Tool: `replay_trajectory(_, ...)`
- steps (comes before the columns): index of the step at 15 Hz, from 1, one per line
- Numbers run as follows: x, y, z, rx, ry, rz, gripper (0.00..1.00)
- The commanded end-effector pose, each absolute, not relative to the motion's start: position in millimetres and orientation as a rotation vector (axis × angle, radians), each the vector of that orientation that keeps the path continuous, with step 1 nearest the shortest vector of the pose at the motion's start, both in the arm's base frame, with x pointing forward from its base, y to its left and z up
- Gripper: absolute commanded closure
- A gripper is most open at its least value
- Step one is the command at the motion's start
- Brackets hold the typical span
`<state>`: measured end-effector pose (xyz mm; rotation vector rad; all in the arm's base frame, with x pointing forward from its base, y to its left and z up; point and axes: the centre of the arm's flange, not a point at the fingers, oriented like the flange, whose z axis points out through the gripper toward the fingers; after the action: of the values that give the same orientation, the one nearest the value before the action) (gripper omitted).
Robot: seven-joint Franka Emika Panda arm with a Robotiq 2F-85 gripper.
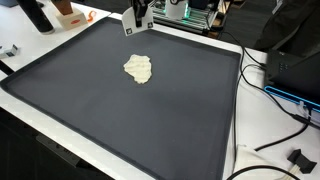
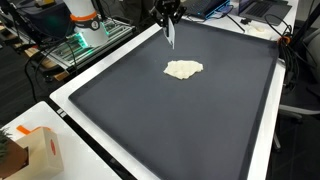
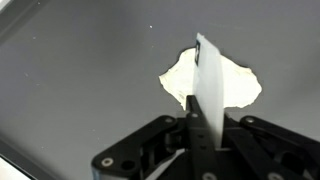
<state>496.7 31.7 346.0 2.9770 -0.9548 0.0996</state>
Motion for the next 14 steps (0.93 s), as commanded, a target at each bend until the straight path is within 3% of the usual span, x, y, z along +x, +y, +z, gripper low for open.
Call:
replay_trajectory(1, 521.0, 17.4, 315.8, 2.981, -0.938, 0.081, 0.99)
replay_trajectory(14, 551.9, -9.1, 251.3, 3.011, -0.832, 0.062, 0.99)
